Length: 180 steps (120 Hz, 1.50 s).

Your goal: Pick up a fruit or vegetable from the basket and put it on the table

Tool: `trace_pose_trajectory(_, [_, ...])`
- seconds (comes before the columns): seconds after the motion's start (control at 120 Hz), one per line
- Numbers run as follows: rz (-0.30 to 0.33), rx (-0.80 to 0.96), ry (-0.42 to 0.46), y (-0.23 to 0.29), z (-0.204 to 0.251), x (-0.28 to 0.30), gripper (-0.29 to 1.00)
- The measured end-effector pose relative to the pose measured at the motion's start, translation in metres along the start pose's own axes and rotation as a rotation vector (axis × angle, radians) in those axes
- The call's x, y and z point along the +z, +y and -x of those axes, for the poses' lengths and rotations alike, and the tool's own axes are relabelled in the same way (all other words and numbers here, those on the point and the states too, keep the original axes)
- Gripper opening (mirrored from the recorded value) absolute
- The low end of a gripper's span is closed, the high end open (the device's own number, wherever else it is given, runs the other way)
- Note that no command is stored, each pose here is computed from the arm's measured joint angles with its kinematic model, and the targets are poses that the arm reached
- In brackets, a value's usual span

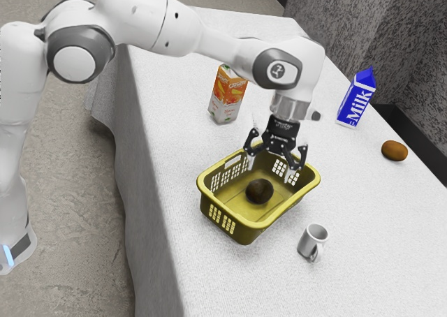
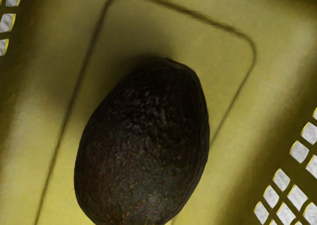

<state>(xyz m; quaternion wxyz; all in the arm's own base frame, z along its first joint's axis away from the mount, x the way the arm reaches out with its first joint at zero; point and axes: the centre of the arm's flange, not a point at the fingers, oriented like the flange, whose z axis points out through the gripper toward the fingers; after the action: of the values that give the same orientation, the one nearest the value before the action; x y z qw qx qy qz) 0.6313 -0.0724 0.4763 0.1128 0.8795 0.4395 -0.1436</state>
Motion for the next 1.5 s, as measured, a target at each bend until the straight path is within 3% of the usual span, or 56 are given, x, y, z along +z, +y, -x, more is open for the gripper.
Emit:
trace_pose_trajectory(0.833, [0.021,0.134,-0.056,-0.002,-0.031,0.051,0.69])
trace_pose_trajectory(1.208, [0.033,0.152,-0.06,-0.001,-0.036,0.06,0.35])
trace_pose_trajectory(1.367, [0.068,0.168,-0.017,-0.002,-0.022,0.029,0.3])
trace_pose_trajectory(1.5, [0.163,0.244,0.087,0.011,0.031,-0.049,0.3])
